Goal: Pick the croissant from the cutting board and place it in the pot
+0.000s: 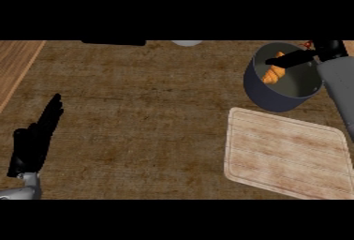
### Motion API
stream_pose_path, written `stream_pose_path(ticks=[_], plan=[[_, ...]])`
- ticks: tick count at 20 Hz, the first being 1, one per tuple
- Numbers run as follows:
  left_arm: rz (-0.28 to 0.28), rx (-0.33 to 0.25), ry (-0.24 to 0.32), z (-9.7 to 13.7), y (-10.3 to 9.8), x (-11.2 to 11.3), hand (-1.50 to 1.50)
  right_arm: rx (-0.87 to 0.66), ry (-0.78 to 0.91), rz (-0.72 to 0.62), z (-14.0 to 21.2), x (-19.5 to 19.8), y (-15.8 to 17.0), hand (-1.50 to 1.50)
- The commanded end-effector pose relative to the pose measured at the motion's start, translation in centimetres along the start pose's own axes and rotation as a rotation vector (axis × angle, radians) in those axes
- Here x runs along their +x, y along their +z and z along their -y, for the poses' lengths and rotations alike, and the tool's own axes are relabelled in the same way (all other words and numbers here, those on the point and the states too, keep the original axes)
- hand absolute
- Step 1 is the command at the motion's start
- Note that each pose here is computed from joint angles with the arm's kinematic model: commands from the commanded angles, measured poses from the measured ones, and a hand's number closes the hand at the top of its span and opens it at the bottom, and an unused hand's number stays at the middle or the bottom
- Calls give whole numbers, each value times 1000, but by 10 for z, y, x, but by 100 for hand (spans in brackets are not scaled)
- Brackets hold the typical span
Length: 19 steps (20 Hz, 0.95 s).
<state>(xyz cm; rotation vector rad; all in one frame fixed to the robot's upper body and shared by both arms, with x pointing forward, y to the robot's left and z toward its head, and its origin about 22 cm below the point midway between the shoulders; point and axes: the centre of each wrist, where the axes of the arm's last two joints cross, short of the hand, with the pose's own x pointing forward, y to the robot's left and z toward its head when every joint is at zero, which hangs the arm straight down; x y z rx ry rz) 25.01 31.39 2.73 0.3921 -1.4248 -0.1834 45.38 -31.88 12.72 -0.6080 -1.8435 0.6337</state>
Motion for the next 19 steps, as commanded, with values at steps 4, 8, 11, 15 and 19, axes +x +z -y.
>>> stream_pose_path(ticks=[4,8,11,15,19], plan=[[-19,8,-5,-3,-3,-8,0,-160,-331,64,35,3,-6,-150],[-16,2,12,-17,-1,-7,0,-100,-400,9,58,-12,6,-150],[-22,27,-4,-7,5,-3,0,-71,-450,-20,69,-34,28,-150],[-12,11,-11,5,5,-14,0,-83,-481,-15,95,-58,59,-150],[-18,22,2,-9,3,-6,0,-90,-509,7,116,-82,95,-150]])
